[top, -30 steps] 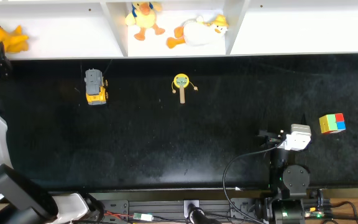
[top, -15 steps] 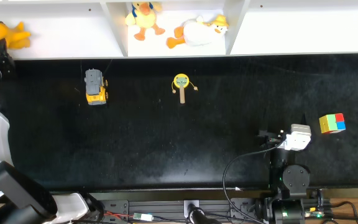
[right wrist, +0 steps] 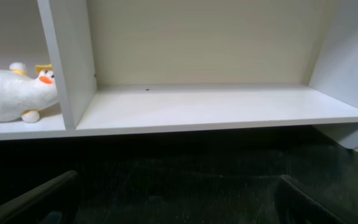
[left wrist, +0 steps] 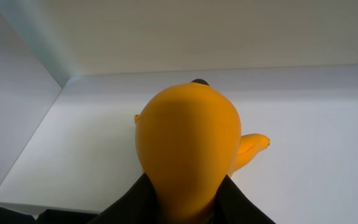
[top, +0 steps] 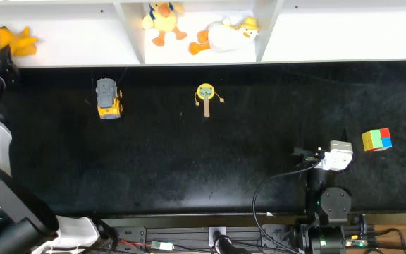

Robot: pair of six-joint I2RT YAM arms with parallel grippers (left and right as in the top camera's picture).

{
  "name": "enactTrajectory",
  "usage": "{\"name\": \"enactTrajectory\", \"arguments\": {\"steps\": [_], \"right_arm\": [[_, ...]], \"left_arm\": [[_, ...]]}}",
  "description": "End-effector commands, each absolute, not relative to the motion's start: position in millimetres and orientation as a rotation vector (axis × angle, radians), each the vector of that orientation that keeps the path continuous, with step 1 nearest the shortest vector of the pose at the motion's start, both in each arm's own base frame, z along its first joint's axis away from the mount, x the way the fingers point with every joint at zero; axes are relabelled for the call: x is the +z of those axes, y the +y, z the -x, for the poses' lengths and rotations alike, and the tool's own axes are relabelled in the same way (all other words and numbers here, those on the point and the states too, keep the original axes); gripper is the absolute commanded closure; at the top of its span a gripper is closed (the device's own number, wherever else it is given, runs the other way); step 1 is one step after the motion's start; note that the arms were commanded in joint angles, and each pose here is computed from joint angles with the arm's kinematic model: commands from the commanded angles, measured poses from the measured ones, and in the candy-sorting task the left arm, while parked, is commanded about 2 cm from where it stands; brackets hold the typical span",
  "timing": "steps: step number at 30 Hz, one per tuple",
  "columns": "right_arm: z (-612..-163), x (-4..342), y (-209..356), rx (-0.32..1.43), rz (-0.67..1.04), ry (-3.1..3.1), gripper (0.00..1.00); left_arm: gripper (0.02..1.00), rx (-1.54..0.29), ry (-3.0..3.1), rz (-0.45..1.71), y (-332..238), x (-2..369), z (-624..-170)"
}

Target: Store Toys

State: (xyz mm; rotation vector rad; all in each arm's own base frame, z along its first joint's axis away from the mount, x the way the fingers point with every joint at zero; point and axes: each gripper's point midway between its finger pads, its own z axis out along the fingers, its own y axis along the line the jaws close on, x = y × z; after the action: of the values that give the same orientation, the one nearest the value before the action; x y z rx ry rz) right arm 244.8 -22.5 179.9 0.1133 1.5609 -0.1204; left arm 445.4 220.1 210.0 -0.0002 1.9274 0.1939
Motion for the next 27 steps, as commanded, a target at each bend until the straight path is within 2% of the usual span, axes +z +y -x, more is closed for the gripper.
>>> {"name": "enactTrajectory", "arguments": {"steps": [1, 27], "right_arm": [[-244.9, 177.2, -21.8, -0.118, -0.112, 1.558, 0.005], [-244.9, 177.2, -21.8, -0.118, -0.112, 1.558, 0.005]], "left_arm": [[0.757, 0.206, 1.898, -0.003, 222.4, 223.8, -451.3], [0.744, 0.165, 1.908, -0.013, 215.1, 220.6, -452.0]]}}
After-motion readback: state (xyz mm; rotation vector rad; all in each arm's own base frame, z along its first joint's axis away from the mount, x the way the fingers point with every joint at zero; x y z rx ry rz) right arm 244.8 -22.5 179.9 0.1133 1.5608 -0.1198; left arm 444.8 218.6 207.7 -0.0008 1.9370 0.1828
